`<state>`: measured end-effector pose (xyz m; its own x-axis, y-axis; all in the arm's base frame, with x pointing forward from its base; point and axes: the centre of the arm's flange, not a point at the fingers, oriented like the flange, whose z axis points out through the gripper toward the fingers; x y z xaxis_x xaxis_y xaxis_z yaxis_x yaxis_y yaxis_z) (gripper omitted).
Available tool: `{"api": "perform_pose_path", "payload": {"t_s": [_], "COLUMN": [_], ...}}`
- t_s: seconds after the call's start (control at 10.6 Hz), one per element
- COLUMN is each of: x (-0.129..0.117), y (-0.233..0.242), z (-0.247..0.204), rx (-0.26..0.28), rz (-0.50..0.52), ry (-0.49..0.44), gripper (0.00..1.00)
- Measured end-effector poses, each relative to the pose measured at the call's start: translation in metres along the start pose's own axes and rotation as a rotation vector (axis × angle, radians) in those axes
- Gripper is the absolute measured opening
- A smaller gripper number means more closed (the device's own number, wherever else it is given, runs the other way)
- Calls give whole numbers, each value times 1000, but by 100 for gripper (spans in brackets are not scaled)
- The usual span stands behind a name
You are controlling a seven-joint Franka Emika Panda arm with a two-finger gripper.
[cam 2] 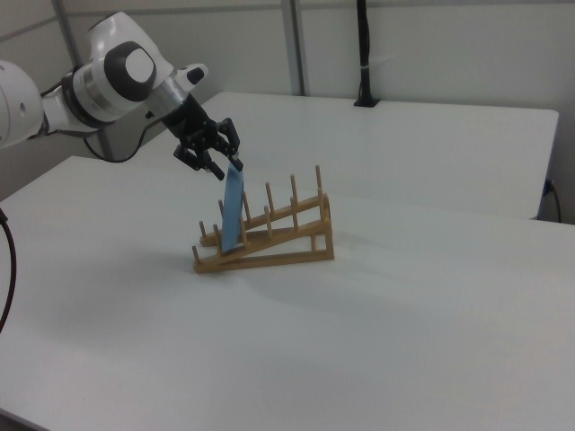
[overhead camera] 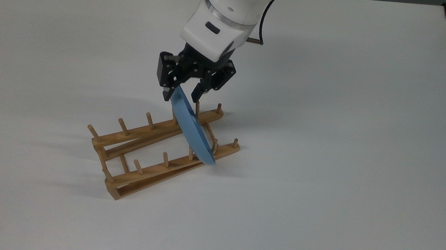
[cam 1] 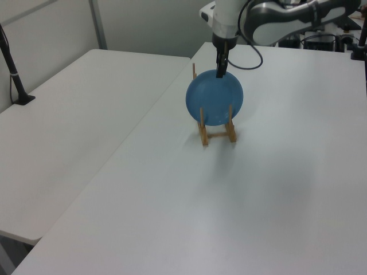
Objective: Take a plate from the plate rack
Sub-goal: 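Lower the open gripper over the rim of the blue plate, then close the gripper on the plate rim, then lift the blue plate up and out of the rack slots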
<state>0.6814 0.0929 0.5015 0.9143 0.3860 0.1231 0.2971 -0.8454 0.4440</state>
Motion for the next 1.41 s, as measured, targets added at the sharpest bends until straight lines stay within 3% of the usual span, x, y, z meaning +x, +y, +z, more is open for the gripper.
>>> {"api": "perform_pose_path", "payload": {"t_s": [0.19, 0.28, 0.38, 0.75, 1.41], "x": [3, 3, 3, 4, 5], "y": [-3, -3, -2, -1, 21], "z": [6, 6, 5, 2, -37], "rx": [-16, -16, -19, -49, -150], "rz": [-4, -4, -5, -19, -25], "ry": [4, 5, 7, 12, 69], "gripper": [25, 23, 12, 10, 7]}}
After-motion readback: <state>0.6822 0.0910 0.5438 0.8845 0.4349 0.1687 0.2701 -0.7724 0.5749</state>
